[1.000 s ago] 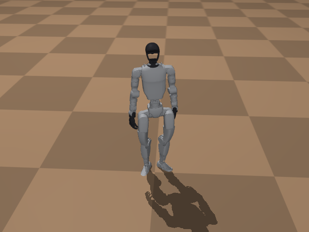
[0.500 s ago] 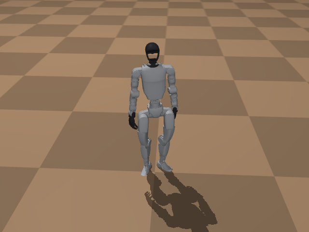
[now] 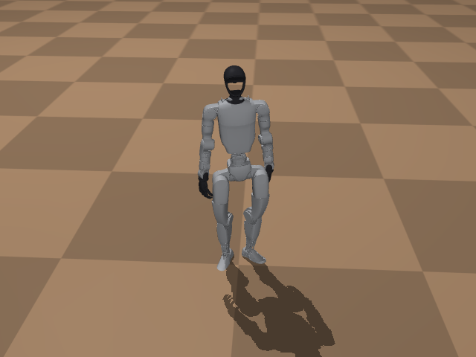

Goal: In place motions

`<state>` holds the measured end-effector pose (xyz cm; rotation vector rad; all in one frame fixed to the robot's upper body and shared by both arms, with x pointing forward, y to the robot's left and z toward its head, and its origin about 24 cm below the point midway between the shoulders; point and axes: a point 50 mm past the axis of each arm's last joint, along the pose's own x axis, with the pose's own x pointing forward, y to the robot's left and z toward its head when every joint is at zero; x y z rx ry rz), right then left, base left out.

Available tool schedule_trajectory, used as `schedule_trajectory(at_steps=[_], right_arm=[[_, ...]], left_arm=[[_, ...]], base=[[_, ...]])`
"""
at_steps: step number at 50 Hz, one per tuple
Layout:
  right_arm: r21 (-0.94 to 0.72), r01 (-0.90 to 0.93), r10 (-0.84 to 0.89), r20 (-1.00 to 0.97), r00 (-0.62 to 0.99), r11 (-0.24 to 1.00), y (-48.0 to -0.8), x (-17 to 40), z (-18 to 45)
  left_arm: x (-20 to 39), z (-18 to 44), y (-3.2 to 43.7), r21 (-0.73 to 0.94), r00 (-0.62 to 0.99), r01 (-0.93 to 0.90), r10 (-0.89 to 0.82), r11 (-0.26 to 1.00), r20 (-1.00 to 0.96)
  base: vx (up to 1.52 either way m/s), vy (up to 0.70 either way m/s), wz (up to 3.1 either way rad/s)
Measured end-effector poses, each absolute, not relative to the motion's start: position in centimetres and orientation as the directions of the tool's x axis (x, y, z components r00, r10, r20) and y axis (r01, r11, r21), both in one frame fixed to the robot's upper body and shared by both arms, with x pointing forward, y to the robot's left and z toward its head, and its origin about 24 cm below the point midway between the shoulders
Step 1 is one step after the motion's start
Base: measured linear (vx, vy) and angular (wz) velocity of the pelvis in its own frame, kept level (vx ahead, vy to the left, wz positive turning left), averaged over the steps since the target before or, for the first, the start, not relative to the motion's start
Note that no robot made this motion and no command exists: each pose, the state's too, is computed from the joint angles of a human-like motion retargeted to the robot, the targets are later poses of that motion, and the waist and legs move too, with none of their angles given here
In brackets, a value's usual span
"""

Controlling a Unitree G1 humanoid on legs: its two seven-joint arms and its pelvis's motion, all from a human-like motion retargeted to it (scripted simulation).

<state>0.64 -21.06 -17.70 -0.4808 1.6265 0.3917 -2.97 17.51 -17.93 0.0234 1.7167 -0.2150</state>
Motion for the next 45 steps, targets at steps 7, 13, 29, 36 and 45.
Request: schedule_trajectory(at_steps=[7, 13, 29, 36, 45], right_arm=[[-0.030, -0.521, -0.084, -0.993, -0.081, 0.853, -21.19, 0.61, -17.68], [-0.032, -0.522, -0.086, -0.993, -0.079, 0.852, -21.23, 0.67, -17.67], [-0.022, -0.525, -0.074, -0.994, -0.078, 0.851, -20.96, 0.68, -17.72], [-0.022, -0.522, -0.076, -0.994, -0.082, 0.853, -21.02, 0.59, -17.71], [-0.021, -0.522, -0.076, -0.994, -0.084, 0.853, -21.02, 0.54, -17.71]], left_arm=[[-3.03, -17.92, 17.56, -0.128, -0.160, 0.136, -0.105, 0.982, -0.981], [-2.96, -17.93, 17.55, -0.127, -0.157, 0.137, -0.105, 0.982, -0.982], [-2.84, -17.95, 17.42, -0.131, -0.154, 0.137, -0.110, 0.982, -0.982], [-2.92, -17.94, 17.44, -0.130, -0.156, 0.135, -0.109, 0.982, -0.982], [-2.97, -17.94, 17.43, -0.130, -0.157, 0.133, -0.109, 0.983, -0.982]], base=[[0.00, 0.00, 0.00], [0.00, 0.00, 0.00], [0.00, 0.00, 0.00], [0.00, 0.00, 0.00], [0.00, 0.00, 0.00]])
